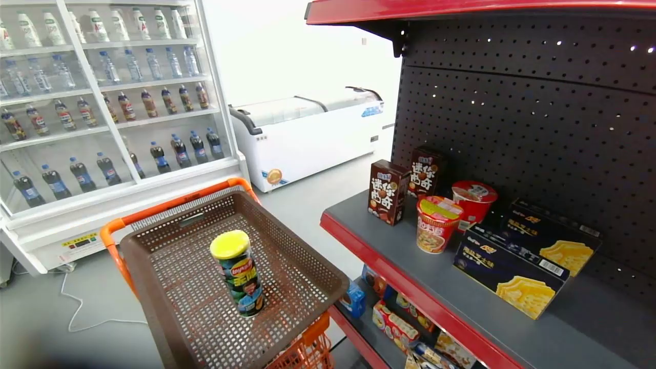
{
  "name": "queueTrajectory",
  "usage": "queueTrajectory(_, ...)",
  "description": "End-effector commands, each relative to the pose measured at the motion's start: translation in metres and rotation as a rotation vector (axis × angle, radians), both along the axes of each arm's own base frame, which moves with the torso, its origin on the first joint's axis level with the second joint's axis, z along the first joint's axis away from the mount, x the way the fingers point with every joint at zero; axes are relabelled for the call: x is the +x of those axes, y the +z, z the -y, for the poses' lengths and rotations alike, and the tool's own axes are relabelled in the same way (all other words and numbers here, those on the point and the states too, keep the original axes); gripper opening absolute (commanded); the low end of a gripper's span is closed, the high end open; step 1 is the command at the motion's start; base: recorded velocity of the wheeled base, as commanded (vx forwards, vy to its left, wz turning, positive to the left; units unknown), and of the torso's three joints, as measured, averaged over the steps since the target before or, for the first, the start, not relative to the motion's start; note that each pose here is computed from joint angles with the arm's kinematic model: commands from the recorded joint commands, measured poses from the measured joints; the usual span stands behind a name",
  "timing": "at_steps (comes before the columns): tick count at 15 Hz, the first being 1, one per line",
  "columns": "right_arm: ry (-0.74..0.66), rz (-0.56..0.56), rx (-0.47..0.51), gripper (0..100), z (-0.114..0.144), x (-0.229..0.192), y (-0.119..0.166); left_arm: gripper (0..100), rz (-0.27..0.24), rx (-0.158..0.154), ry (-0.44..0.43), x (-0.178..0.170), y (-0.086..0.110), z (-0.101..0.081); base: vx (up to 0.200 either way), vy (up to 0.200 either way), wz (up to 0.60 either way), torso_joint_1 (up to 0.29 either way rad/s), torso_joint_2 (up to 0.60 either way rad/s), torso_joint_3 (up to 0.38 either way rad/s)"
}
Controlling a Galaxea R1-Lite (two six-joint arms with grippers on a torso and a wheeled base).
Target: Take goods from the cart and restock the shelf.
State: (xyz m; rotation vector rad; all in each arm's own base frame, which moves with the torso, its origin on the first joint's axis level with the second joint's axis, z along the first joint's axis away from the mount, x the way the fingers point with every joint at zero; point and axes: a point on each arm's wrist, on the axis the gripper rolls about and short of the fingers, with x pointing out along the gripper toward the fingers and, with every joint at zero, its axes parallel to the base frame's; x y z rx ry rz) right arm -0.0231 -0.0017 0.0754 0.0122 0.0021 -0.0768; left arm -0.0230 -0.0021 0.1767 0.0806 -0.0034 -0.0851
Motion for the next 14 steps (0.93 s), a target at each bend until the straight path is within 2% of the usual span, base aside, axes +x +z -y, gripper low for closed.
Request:
queueTrajectory(1,0.000,-0.002,0.000,100,0.000,0.000,0.000,100,-0.263,-0.011,0.100,0.086,0.073,-0.004,0.000,0.000,0.00,0.000,0.00,0.000)
queueTrajectory(2,0.000,-0.002,0.000,100,0.000,0.000,0.000,100,-0.323,-0.015,0.096,0.103,0.066,-0.005,0.000,0.000,0.00,0.000,0.00,0.000)
queueTrajectory(3,0.000,-0.002,0.000,100,0.000,0.000,0.000,100,-0.334,-0.018,0.083,0.109,0.063,-0.005,0.000,0.000,0.00,0.000,0.00,0.000)
queueTrajectory(4,0.000,-0.002,0.000,100,0.000,0.000,0.000,100,-0.375,-0.049,0.046,0.123,0.048,-0.004,0.000,0.000,0.00,0.000,0.00,0.000)
queueTrajectory(6,0.000,-0.002,0.000,100,0.000,0.000,0.000,100,-0.440,-0.047,-0.040,0.139,0.017,-0.001,0.000,0.000,0.00,0.000,0.00,0.000)
queueTrajectory(7,0.000,-0.002,0.000,100,0.000,0.000,0.000,100,-0.448,-0.044,-0.100,0.150,0.001,0.004,0.000,0.000,0.00,0.000,0.00,0.000)
queueTrajectory(9,0.000,-0.002,0.000,100,0.000,0.000,0.000,100,-0.425,-0.049,-0.191,0.168,-0.027,0.013,0.000,0.000,0.00,0.000,0.00,0.000)
queueTrajectory(10,0.000,-0.002,0.000,100,0.000,0.000,0.000,100,-0.427,-0.050,-0.206,0.170,-0.030,0.014,0.000,0.000,0.00,0.000,0.00,0.000)
queueTrajectory(11,0.000,-0.002,0.000,100,0.000,0.000,0.000,100,-0.473,-0.059,-0.250,0.179,-0.046,0.016,0.000,0.000,0.00,0.000,0.00,0.000)
queueTrajectory(12,0.000,-0.002,0.000,100,0.000,0.000,0.000,100,-0.512,-0.057,-0.253,0.189,-0.055,0.017,0.000,0.000,0.00,0.000,0.00,0.000)
queueTrajectory(14,0.000,-0.002,0.000,100,0.000,0.000,0.000,100,-0.497,-0.052,-0.260,0.200,-0.060,0.018,0.000,0.000,0.00,0.000,0.00,0.000)
